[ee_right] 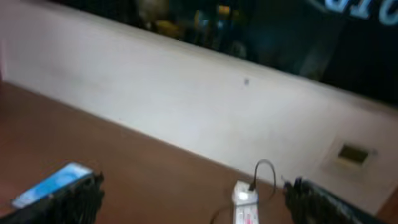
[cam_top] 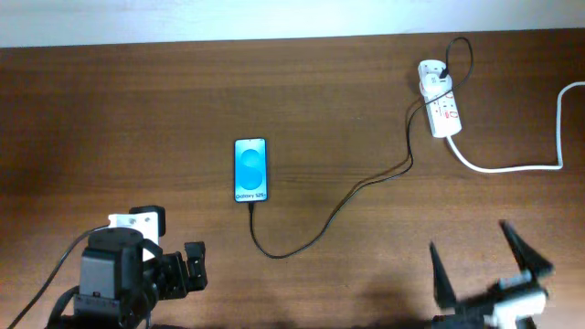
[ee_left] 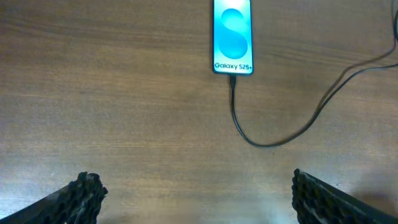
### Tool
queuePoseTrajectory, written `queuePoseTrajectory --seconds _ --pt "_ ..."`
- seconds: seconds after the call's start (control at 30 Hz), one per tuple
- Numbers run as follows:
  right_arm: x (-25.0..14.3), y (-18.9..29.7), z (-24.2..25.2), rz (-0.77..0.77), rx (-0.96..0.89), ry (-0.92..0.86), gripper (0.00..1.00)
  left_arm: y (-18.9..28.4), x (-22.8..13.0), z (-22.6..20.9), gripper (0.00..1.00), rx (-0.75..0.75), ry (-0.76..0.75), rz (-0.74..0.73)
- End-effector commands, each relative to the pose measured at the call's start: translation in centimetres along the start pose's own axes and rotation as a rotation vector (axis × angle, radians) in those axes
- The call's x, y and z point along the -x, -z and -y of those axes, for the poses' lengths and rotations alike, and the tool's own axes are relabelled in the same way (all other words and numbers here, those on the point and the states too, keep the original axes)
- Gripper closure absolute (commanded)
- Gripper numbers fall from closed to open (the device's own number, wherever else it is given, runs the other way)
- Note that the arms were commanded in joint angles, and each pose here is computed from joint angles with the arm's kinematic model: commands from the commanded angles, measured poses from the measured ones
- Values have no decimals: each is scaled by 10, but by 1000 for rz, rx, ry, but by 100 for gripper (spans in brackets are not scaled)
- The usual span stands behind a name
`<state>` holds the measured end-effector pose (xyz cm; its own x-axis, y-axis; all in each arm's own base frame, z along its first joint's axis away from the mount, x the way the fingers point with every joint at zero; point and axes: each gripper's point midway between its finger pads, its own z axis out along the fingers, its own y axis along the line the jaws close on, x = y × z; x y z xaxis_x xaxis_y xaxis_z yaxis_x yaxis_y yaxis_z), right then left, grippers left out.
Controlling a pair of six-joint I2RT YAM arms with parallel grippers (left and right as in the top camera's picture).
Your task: Plug charger to phone and switch on socket
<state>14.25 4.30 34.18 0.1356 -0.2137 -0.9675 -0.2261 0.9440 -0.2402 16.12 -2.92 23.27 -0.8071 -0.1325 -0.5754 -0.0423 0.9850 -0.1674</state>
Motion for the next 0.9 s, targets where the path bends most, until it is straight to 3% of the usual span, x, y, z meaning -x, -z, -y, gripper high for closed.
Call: queuePoseTrajectory --seconds 0.0,0.27,0.5,0.87 --pt "-44 -25 25 -48 -156 -237 2 2 2 0 1 3 3 10" --pt "-157 -60 28 -193 -252 -303 2 2 2 0 1 3 3 10" --pt "-211 -64 21 -286 -269 -308 2 2 2 0 1 3 3 10" --pt "-211 -65 22 -285 -269 -308 2 1 2 0 1 3 3 10"
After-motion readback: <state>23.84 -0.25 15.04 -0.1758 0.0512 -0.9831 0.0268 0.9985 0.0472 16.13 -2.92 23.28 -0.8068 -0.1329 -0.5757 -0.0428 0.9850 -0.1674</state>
